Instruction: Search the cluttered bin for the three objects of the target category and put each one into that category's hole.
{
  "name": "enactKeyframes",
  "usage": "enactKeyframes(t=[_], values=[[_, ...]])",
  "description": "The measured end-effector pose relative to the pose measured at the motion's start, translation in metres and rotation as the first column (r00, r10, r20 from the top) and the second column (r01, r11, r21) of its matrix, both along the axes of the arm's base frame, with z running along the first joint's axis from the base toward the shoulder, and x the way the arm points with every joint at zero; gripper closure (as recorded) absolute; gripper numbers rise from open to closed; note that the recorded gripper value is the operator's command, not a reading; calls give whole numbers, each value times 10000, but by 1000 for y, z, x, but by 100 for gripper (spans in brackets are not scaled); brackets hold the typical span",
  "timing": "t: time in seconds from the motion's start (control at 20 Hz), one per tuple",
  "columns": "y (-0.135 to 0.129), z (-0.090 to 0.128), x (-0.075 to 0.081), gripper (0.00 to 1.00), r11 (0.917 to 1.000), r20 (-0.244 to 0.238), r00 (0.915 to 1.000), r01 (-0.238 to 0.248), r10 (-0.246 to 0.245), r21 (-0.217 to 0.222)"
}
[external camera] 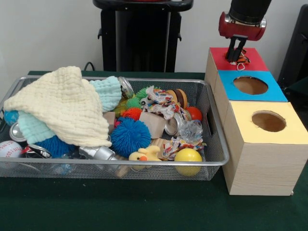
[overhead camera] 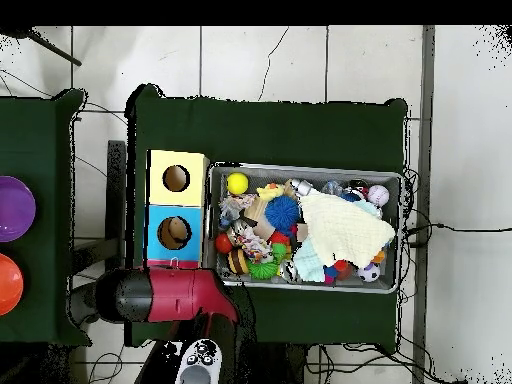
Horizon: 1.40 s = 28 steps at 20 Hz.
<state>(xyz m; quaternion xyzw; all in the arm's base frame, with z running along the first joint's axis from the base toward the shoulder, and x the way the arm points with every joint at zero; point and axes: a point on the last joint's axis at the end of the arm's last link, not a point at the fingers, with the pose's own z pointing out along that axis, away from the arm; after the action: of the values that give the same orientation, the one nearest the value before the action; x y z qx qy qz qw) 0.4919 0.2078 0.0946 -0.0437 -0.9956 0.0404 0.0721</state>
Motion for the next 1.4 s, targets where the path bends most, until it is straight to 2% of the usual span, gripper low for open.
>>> enactKeyframes(t=[0.65, 1.4], values=[[0, 0, 0, 100, 10000, 3, 10000, 0, 0, -4], [1, -8, -2, 100, 10000, 237, 9997, -83, 84, -48]])
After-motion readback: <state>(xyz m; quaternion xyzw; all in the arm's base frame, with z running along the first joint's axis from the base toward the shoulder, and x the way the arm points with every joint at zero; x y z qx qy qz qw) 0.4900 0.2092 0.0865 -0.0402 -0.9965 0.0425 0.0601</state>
